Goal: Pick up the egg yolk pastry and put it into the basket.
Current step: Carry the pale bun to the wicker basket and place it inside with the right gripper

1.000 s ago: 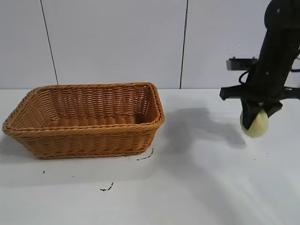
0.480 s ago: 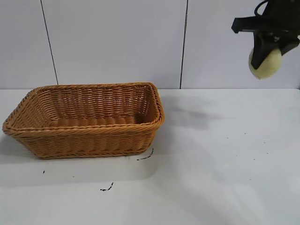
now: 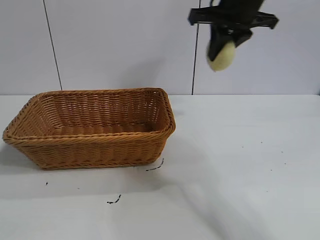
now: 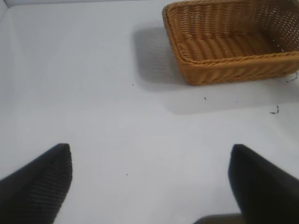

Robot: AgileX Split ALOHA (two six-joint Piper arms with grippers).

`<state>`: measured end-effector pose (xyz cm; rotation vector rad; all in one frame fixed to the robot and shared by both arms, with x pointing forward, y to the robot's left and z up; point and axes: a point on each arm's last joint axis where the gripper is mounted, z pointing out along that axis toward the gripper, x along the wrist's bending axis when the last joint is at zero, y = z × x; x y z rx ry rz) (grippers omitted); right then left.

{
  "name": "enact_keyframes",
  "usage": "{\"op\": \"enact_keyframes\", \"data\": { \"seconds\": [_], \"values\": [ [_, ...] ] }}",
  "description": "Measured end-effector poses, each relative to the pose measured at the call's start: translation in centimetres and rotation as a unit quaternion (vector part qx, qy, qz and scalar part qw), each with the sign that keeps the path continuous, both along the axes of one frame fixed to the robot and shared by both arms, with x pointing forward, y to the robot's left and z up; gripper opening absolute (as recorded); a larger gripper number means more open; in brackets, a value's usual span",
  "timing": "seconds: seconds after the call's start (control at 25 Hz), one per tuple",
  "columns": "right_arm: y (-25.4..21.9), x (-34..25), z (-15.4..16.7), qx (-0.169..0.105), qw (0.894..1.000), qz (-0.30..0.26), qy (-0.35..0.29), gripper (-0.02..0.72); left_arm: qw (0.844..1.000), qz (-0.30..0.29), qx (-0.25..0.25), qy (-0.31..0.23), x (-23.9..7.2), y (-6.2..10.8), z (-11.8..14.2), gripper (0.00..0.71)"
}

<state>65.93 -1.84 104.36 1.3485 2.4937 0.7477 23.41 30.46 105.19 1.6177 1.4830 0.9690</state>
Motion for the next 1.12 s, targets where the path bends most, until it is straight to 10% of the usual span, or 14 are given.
{"op": "enact_keyframes", "data": {
  "seconds": [0.56, 0.84, 1.12],
  "values": [
    [6.3, -0.4, -11.7, -0.018, 0.998, 0.031, 0.052, 0.178, 1.000, 0.000, 0.000, 0.000, 0.0, 0.0, 0.0, 0.693],
    [6.1, -0.6, -10.0, -0.018, 0.998, 0.031, 0.045, 0.632, 1.000, 0.000, 0.000, 0.000, 0.0, 0.0, 0.0, 0.693],
    [3.3, -1.5, -1.9, -0.026, 0.999, 0.011, 0.015, 0.689, 1.000, 0.000, 0.000, 0.000, 0.0, 0.0, 0.0, 0.693]
  ]
}}
